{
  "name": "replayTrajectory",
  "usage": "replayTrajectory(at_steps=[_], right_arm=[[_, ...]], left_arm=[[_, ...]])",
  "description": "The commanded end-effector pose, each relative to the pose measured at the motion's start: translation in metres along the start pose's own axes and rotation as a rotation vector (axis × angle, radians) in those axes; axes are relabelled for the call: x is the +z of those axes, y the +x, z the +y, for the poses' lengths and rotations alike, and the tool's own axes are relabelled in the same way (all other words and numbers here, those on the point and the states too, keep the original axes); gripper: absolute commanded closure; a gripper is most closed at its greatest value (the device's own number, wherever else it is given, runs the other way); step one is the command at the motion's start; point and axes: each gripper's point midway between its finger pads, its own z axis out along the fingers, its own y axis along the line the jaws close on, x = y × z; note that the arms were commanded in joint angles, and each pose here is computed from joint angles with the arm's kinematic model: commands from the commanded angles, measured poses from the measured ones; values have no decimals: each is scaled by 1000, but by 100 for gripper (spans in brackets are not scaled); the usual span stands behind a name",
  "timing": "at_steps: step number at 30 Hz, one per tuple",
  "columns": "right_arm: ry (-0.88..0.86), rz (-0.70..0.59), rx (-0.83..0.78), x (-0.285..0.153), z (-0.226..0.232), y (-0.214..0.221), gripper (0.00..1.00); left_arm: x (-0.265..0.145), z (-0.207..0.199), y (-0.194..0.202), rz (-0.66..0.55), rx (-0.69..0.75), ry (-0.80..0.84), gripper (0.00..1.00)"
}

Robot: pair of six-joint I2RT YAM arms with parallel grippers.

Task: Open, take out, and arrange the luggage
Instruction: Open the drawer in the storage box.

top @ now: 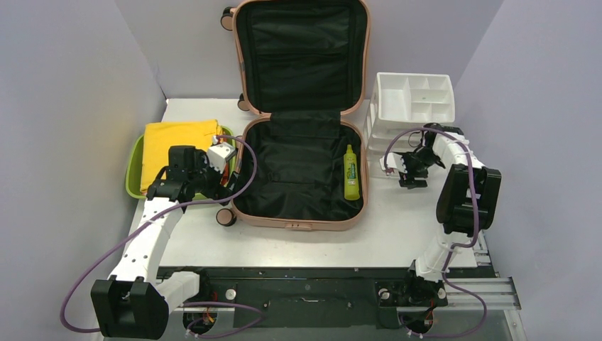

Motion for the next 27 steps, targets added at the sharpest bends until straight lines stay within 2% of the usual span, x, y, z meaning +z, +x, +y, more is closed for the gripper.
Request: replayTrajectory(at_steps=[1, 13, 21, 24, 27], right_arm=[[-76, -22, 11, -12, 33, -19, 38], [-112, -31, 2, -10, 65, -29, 40], [-77, -14, 14, -19, 67, -31, 40], [-33, -19, 53, -30, 58, -36, 38], [78, -59, 188, -57, 35, -52, 31]], left_arm=[[-5, 4, -16, -64, 11, -16, 4], [-7, 2, -18, -75, 13, -11, 4], [-5, 2, -23, -85, 9, -1, 4], [0, 5, -29, -83, 3, -12, 4], [3, 11, -48, -103, 29, -44, 4]])
